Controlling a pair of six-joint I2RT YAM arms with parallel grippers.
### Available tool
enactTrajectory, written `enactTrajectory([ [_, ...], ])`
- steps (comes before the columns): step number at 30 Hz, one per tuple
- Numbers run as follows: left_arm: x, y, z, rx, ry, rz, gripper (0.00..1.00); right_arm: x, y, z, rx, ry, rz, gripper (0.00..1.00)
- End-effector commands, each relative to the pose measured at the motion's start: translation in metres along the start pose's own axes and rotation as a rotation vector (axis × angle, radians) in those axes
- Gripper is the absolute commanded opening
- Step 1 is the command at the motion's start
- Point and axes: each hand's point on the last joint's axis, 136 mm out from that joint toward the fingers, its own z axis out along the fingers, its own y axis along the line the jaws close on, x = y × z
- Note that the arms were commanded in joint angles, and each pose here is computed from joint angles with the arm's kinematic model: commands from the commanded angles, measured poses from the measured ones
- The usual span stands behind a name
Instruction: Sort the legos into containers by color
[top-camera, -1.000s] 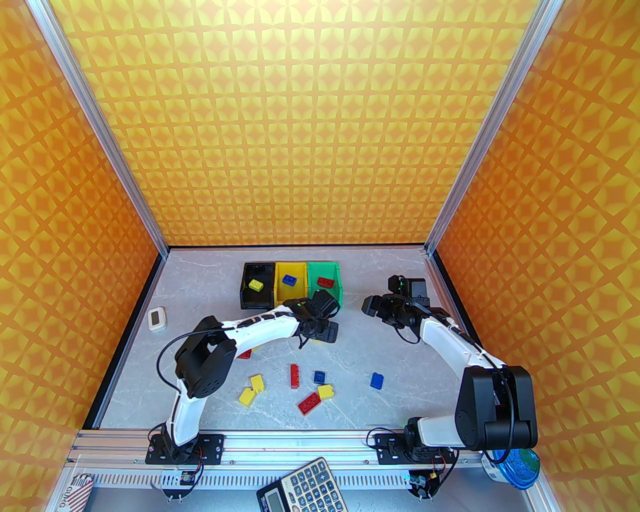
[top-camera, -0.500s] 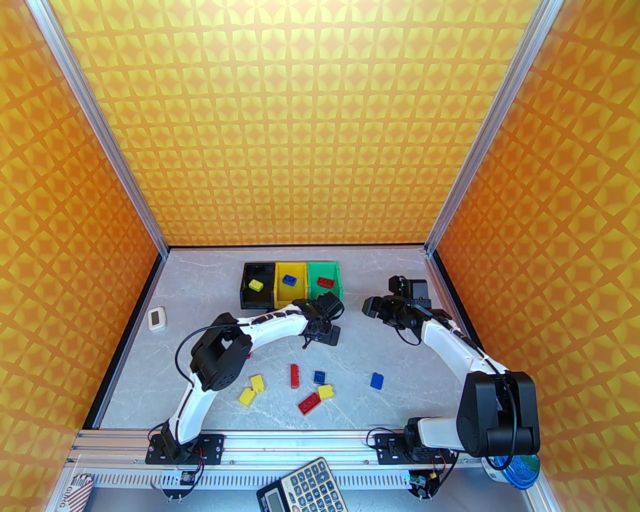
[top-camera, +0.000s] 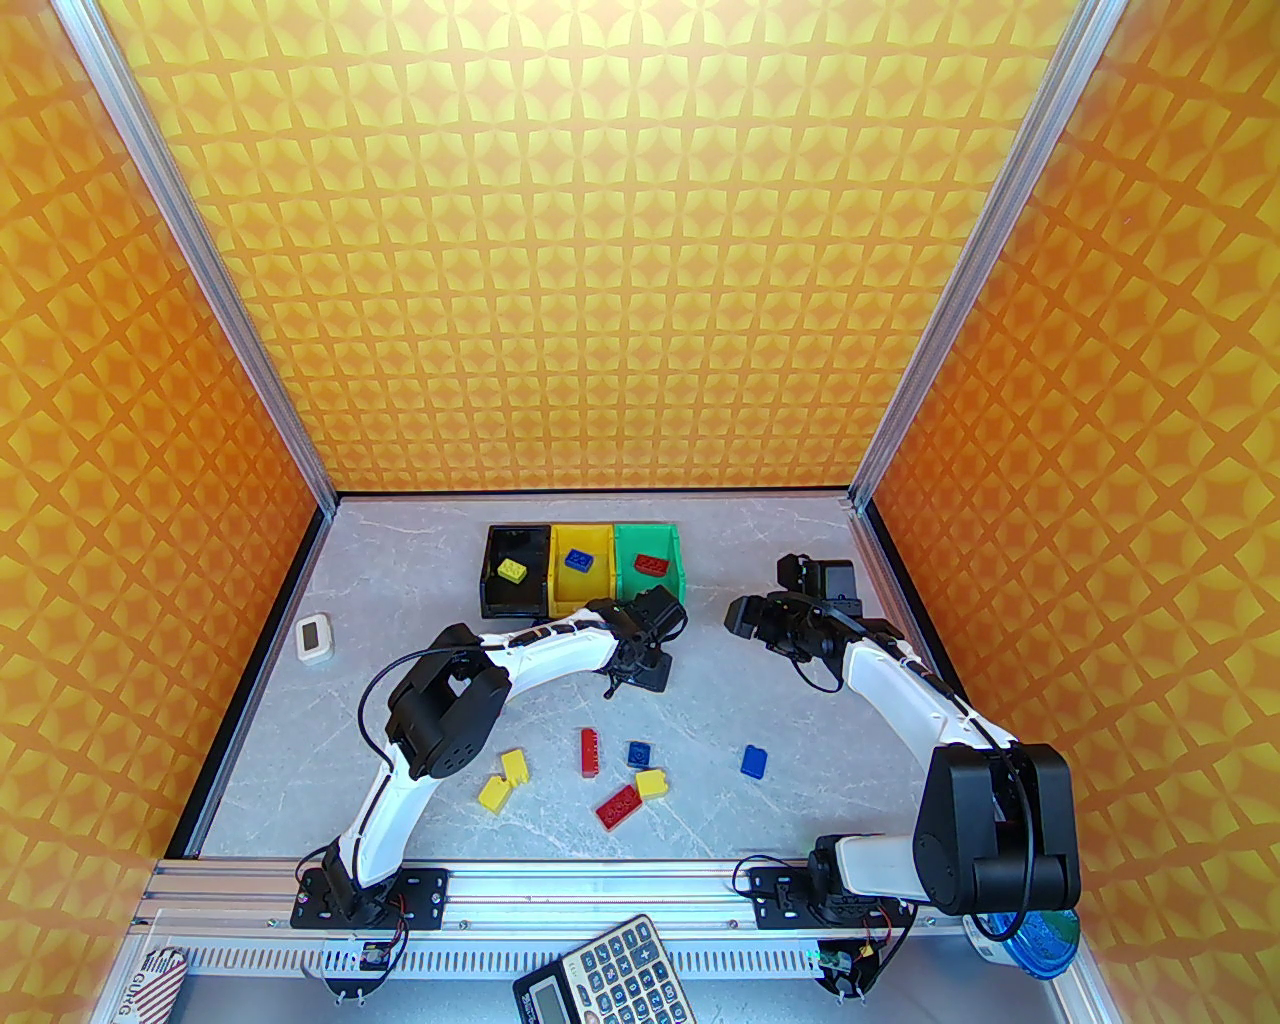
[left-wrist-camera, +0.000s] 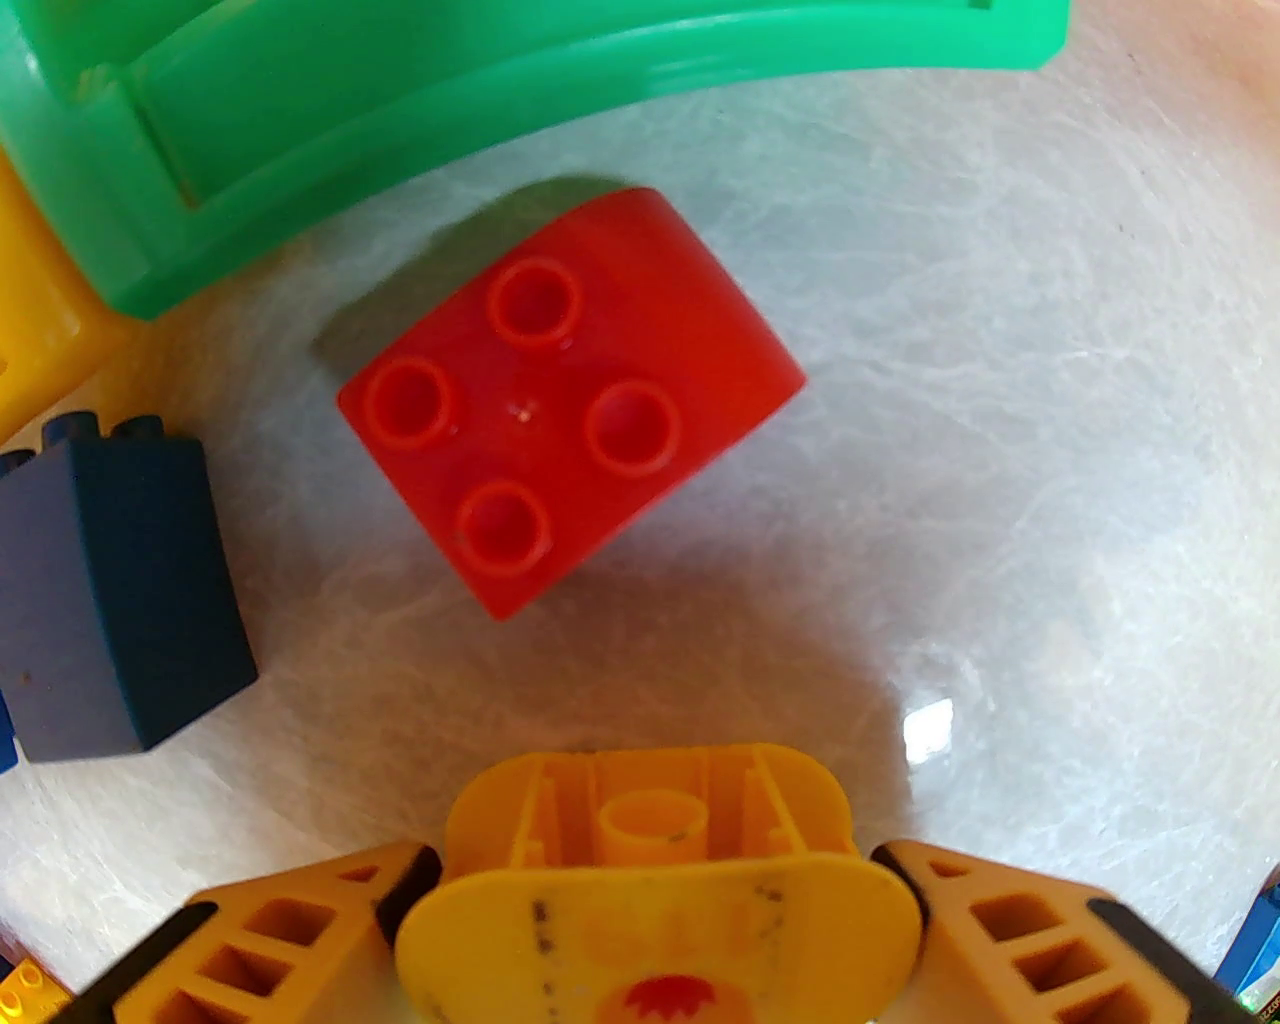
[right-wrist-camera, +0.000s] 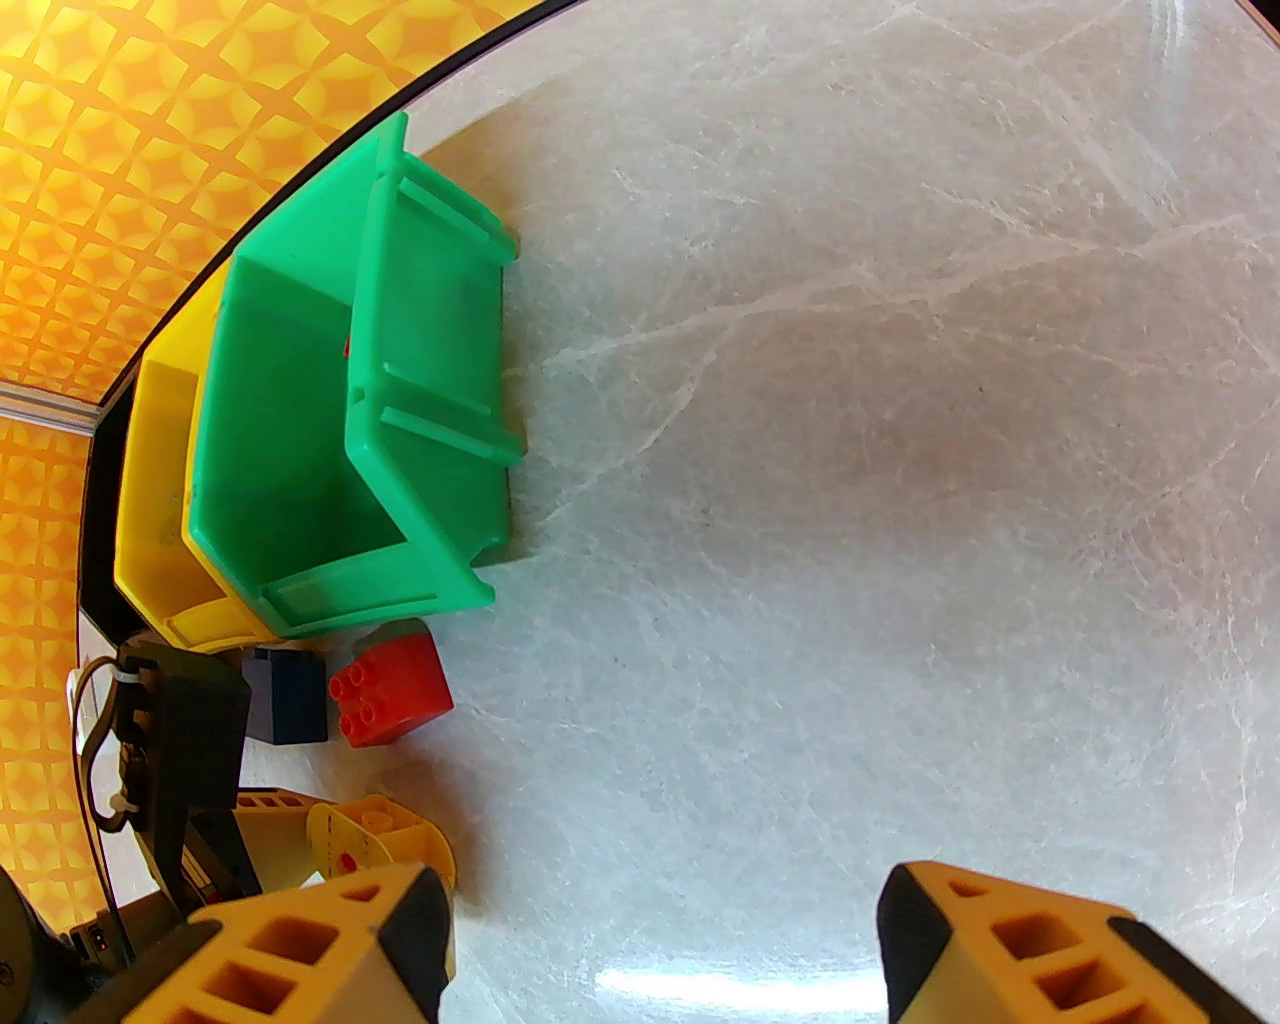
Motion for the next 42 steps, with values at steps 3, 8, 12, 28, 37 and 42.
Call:
enactTrajectory([
  [3,-0.004,0.003,-0.007,-0.005,-0.004,0.015,0.65,0.001,-0.003,-0.006,0.015,-0.017,-0.012,0.75],
  [8,-0.013,0.006,-0.030,-0.007,-0.042,0.028,0.62,0.001,-0.003,-0.010,0.020,-0.026,-0.016,0.75],
  [12,-0.023,0.015,-0.051,-0.002,-0.083,0.028,0.62,0.002,-0.004,-0.011,0.024,-0.031,-0.018,0.75],
  [28,-0.083,0.176,-0.126,-0.144,-0.248,-0.138,0.59,0.007,-0.006,-0.026,0.044,-0.071,-0.031,0.74],
  [37,-0.116,0.235,-0.113,-0.193,-0.275,-0.187,0.57,0.010,-0.009,-0.038,0.072,-0.078,-0.059,0.74],
  [42,-0.133,0.250,-0.101,-0.198,-0.266,-0.198,0.56,0.015,-0.011,-0.042,0.081,-0.073,-0.067,0.74],
])
